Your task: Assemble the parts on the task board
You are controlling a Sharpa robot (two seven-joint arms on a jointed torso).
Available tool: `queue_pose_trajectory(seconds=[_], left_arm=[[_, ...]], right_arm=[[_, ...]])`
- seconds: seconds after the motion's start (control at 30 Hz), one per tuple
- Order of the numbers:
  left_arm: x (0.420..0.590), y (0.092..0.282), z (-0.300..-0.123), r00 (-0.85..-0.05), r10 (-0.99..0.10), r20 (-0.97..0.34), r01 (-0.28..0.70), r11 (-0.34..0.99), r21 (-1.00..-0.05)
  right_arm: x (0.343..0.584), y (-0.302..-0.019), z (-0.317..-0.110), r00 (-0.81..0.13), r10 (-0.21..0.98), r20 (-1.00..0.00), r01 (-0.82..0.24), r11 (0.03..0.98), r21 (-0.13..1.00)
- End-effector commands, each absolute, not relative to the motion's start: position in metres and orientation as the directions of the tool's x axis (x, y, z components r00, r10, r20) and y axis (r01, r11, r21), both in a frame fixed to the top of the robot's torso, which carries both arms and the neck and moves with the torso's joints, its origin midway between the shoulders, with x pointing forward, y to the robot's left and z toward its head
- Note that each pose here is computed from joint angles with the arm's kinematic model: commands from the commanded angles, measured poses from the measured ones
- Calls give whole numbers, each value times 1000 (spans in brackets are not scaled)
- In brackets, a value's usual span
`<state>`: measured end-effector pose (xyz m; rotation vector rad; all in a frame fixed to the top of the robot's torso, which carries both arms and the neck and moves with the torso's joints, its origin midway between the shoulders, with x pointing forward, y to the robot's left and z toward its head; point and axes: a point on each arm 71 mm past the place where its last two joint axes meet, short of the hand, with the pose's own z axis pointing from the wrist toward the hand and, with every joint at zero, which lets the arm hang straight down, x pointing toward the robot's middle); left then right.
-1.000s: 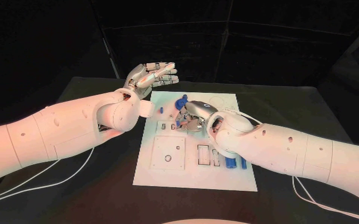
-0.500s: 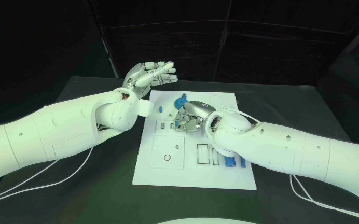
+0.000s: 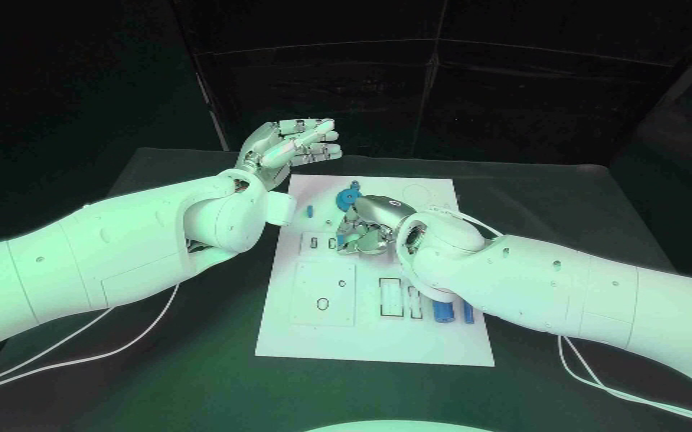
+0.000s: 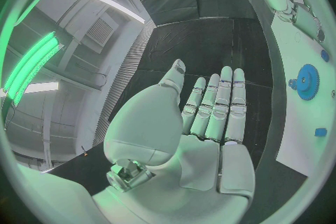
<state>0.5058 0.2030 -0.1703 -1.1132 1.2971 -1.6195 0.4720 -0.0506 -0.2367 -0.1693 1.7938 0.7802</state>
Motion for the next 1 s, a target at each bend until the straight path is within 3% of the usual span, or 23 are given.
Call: queue_pose_trajectory(seconds=[0.03,1.0], left_arm=[[506,203,-168,-328,-930,165,56,-193,-980],[506,203,-168,-328,-930,165,56,-193,-980]], right_arm=[[471,-54,-247,-411,206,-888,-447,804,393],[473,-54,-243,-366,240,-899,-430,813,392]])
